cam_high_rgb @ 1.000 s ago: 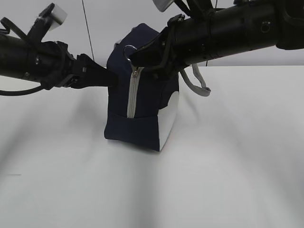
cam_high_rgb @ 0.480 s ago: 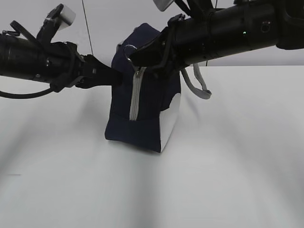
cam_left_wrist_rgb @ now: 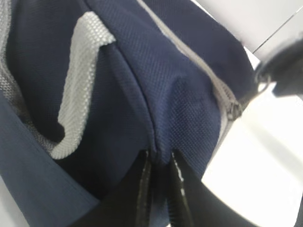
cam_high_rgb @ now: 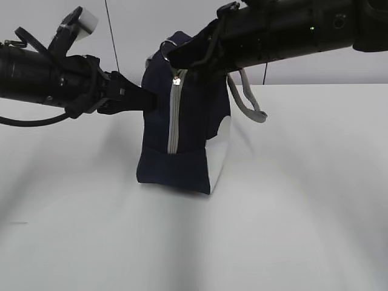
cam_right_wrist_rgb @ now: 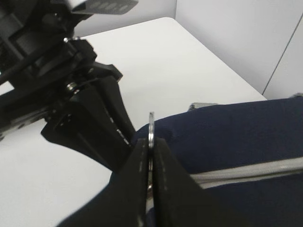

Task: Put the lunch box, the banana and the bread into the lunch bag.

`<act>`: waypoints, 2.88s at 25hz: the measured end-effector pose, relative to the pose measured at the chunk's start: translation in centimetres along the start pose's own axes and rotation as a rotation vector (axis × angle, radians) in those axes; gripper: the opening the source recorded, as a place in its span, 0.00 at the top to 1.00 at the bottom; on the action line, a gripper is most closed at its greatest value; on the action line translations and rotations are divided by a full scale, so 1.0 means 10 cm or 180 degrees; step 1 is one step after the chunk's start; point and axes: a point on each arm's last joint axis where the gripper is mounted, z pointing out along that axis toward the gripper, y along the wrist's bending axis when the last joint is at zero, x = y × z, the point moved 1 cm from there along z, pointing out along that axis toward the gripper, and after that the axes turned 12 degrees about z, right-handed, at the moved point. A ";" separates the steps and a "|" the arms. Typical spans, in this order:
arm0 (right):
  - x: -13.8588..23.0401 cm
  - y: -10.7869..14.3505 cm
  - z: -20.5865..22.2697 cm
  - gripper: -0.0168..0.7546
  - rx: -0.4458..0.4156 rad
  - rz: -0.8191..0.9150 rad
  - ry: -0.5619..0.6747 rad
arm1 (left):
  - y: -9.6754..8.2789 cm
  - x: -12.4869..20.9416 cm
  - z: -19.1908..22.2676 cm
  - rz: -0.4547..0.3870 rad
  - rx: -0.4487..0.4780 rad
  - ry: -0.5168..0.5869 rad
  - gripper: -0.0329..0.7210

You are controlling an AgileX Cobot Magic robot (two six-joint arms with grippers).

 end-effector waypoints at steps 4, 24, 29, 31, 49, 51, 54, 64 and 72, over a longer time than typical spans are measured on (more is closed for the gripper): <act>-0.09 -0.15 -0.09 0.97 0.0116 0.0179 -0.0099 | -0.02 0.02 0.00 0.0009 0.0049 0.0064 0.91; -0.20 -0.74 0.27 0.97 0.0126 0.0624 -0.0243 | -0.10 0.07 0.00 0.0023 0.0311 0.0215 0.92; -0.28 -0.71 0.29 0.97 -0.0056 0.0571 -0.0282 | -0.09 0.07 0.00 0.0014 0.0291 0.0225 0.92; -0.33 -0.70 0.27 0.97 -0.0109 0.0540 -0.0300 | -0.09 0.08 0.00 -0.0003 0.0263 0.0240 0.92; -0.33 -0.81 0.36 0.97 0.0003 0.0589 -0.0295 | -0.09 0.16 -0.01 -0.0102 0.0263 0.0494 0.93; -0.33 -0.85 0.41 0.97 0.0016 0.0592 -0.0313 | -0.09 0.17 -0.02 -0.0102 0.0276 0.0550 0.93; -0.29 -0.95 0.51 0.97 0.0055 0.0644 -0.0332 | -0.11 0.20 -0.02 -0.0089 0.0328 0.0644 0.93; -0.07 -1.43 0.69 0.97 0.0191 0.0995 -0.0394 | -0.13 0.26 -0.04 -0.0146 0.0409 0.0843 0.93; 0.12 -1.81 0.84 0.97 0.0004 0.1372 -0.0526 | -0.17 0.31 -0.04 -0.0113 0.0474 0.1016 0.93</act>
